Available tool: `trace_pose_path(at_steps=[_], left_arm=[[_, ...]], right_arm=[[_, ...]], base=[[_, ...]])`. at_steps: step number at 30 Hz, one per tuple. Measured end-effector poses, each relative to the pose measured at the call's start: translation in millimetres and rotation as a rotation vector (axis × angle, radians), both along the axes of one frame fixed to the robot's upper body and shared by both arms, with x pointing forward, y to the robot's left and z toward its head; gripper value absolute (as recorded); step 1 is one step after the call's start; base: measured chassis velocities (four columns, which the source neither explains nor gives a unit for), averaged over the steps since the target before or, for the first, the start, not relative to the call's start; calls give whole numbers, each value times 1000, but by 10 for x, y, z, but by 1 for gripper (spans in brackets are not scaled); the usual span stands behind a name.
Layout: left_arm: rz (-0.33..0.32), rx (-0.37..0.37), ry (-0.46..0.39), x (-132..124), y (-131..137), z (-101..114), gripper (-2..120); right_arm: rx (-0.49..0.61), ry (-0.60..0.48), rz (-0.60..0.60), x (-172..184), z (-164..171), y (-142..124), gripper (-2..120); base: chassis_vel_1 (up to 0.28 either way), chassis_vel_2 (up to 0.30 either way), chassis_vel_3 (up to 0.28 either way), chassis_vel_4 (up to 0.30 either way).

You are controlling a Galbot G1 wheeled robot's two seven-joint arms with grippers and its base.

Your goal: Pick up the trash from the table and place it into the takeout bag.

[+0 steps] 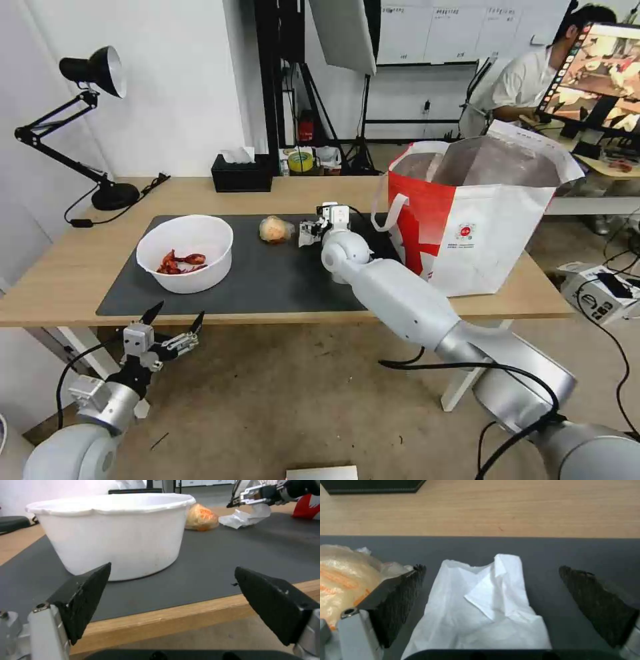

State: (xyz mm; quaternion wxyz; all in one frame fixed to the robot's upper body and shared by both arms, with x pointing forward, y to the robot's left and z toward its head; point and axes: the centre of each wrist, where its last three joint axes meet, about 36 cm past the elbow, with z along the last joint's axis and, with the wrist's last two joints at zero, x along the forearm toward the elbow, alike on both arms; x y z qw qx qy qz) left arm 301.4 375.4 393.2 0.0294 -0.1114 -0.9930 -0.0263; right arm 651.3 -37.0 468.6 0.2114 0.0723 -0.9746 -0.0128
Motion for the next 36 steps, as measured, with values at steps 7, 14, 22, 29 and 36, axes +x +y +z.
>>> trace_pose_path(at_steps=[7,14,22,29,36], left_arm=[[-1,-4,-1,1,-17,-10,100],[-4,-18,0,11,-19,-23,100],[-9,-25,4,30,-46,-39,100],[-9,-26,5,28,-49,-46,100],[-14,-23,7,43,-53,-50,100]], right_arm=[[-5,24,1,47,21,45,100],[-40,73,2,77,-19,24,100],[-33,132,25,119,-47,-10,97],[-36,142,19,152,-52,-43,81],[-34,154,14,143,-67,-98,50]], base=[[0,0,0,0],[0,0,0,0],[0,0,0,0],[0,0,0,0],[0,0,0,0]])
